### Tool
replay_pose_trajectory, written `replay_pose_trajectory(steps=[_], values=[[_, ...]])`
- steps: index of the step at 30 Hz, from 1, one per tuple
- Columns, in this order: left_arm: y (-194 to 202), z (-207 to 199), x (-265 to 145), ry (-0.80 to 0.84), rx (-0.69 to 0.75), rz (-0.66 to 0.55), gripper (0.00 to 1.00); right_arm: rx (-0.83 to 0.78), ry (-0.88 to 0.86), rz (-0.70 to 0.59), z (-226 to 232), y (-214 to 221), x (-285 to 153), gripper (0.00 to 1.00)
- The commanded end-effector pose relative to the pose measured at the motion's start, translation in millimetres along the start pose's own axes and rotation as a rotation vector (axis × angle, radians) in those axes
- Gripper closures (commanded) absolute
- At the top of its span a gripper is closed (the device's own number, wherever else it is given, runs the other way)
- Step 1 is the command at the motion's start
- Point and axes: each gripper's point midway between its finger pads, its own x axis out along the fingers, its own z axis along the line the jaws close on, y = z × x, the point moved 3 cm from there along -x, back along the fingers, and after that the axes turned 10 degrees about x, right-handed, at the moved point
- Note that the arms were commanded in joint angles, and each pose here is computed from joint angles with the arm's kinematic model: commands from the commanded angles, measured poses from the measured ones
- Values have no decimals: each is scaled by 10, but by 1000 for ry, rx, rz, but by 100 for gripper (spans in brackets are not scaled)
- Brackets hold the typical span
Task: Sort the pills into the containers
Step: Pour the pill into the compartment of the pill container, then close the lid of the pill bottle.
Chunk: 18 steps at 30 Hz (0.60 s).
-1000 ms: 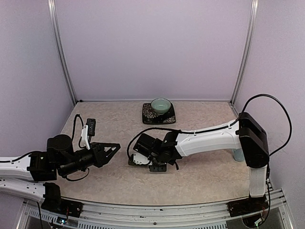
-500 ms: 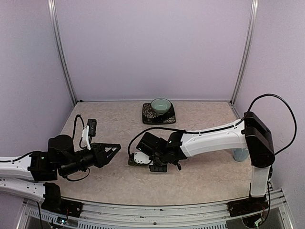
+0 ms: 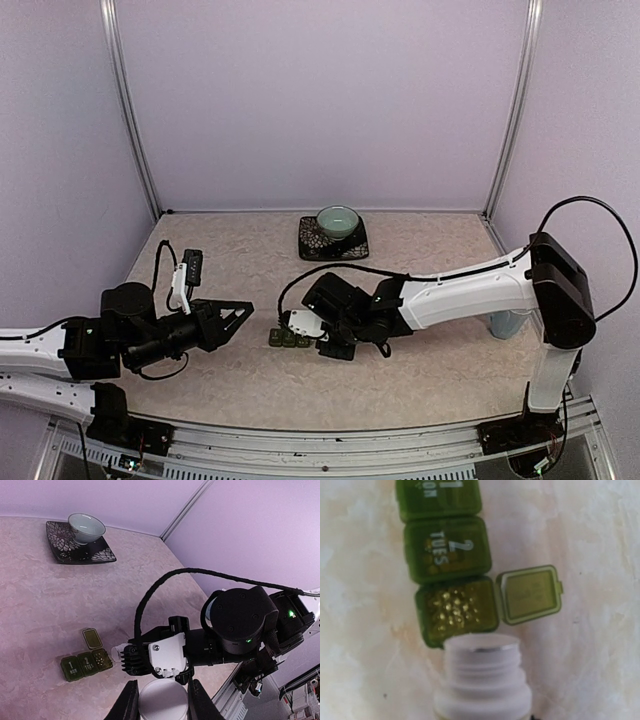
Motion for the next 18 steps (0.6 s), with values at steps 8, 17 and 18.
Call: replay_pose_trajectory(steps=[8,17,18], values=[[-58,-37,-7,14,-17,-23,73,150,-42,-206,-127,-162,-215,74],[-55,-40,-9,16,-19,-23,73,247,-76,-407,-165,-243,-474,73],[-51,-39,-9,16,-19,-22,74,261,-78,-435,-174,-253,-517,73]])
